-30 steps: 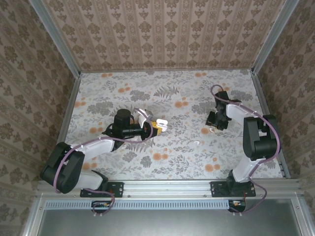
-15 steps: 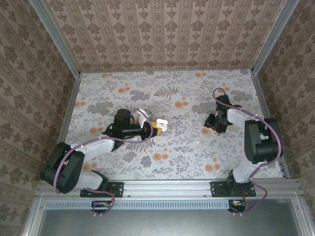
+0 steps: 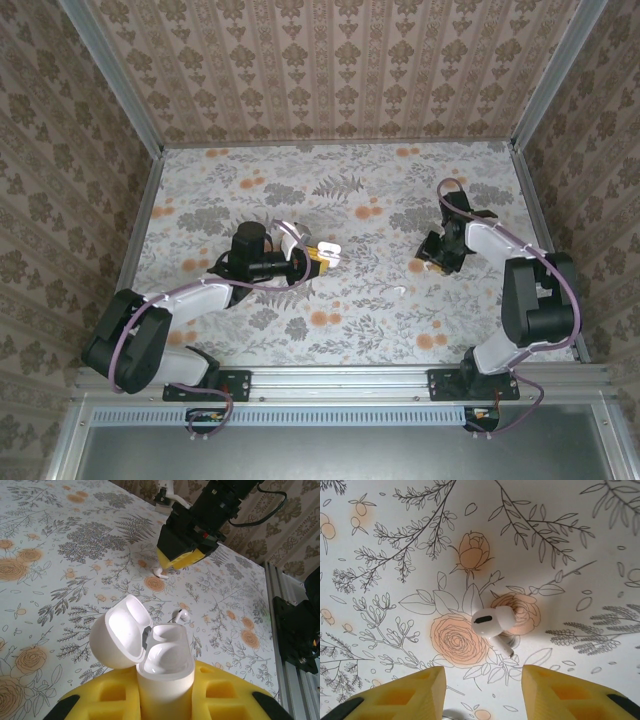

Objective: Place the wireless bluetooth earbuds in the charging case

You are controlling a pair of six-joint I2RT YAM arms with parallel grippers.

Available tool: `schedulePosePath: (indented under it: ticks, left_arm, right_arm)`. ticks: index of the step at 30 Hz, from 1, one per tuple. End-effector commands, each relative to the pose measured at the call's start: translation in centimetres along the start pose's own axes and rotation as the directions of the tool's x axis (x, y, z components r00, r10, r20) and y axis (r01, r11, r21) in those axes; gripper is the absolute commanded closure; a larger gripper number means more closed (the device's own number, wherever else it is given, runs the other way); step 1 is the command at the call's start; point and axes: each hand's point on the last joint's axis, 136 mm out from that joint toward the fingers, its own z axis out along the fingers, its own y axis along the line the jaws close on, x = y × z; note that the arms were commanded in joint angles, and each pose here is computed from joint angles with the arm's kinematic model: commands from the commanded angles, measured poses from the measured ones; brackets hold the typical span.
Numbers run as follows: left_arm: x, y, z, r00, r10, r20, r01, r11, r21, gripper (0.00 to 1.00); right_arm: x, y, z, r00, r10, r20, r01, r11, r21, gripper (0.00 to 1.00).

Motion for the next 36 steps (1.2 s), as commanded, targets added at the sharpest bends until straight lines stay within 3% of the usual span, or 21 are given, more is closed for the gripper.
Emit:
schedulePosePath:
  ticks: [1, 17, 36]
  left_arm:
    - [-1.3, -0.8, -0.1, 0.999, 0.045, 0.028, -0.046, 0.999, 0.023, 1.0]
    - [-1.2, -0.6, -0.1, 0.999, 0.043, 0.023, -0.043, 0.999, 0.015, 1.0]
    - [-1.3, -0.6, 0.0, 0.999, 0.041, 0.02, -0.041, 0.999, 0.017, 1.0]
  right_arm:
    - [-1.1, 0.0, -1.0, 0.997, -0.07, 0.022, 0.069, 0.996, 0.048, 0.55]
    - [-1.6, 0.1, 2.1, 0.952, -0.284, -0.113, 0.301, 0.938, 0.173, 0.56]
    - [-1.3, -0.3, 3.1, 0.941, -0.299, -0.157, 0.33, 0.914, 0.237, 0.6]
